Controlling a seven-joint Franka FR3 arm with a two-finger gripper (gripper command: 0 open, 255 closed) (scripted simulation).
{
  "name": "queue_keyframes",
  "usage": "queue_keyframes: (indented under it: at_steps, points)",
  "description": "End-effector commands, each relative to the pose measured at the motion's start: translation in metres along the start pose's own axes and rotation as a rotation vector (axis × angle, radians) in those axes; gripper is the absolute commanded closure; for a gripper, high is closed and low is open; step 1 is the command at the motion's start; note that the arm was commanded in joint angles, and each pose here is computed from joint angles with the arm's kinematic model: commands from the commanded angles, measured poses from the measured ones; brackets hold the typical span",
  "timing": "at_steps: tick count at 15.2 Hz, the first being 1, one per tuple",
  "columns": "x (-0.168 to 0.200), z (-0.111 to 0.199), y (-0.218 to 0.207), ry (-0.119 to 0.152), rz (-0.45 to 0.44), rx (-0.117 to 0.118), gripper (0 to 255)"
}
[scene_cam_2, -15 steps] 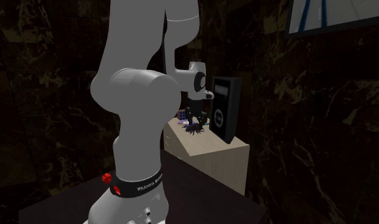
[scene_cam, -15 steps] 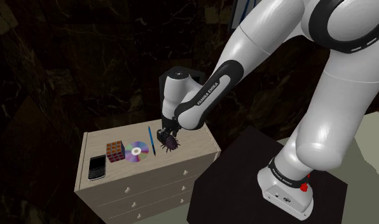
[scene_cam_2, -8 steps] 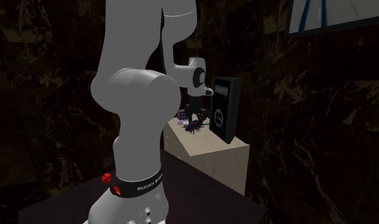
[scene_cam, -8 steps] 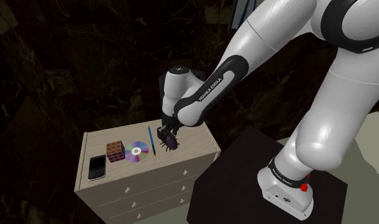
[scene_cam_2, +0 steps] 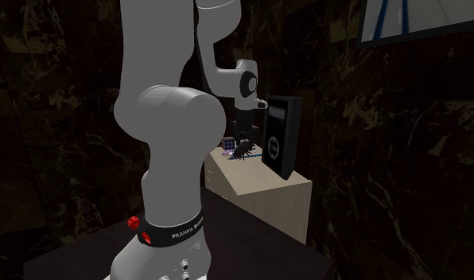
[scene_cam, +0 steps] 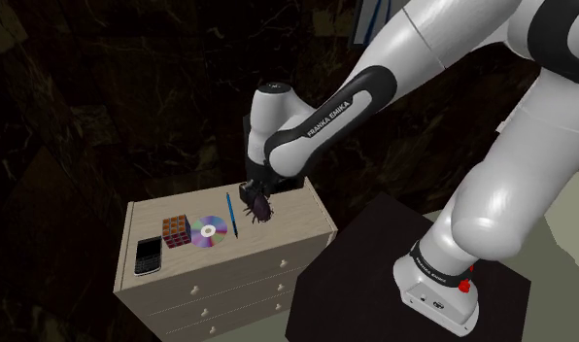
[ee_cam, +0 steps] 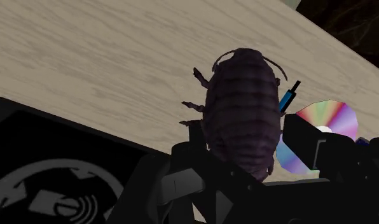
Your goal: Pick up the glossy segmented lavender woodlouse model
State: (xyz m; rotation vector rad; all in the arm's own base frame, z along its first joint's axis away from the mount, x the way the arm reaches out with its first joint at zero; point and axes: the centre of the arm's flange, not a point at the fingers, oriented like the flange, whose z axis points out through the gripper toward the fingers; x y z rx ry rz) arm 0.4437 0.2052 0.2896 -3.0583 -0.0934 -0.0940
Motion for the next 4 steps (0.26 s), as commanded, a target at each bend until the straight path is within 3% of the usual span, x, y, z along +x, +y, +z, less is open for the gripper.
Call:
queue_keyframes:
  at_steps: [1,4]
  points:
    - [0.0008,-0.0112,-0.0013,0.000,0.000,0.000,255]
    - [0.0012,-0.0173,-0.0018,0.000,0.000,0.000,255]
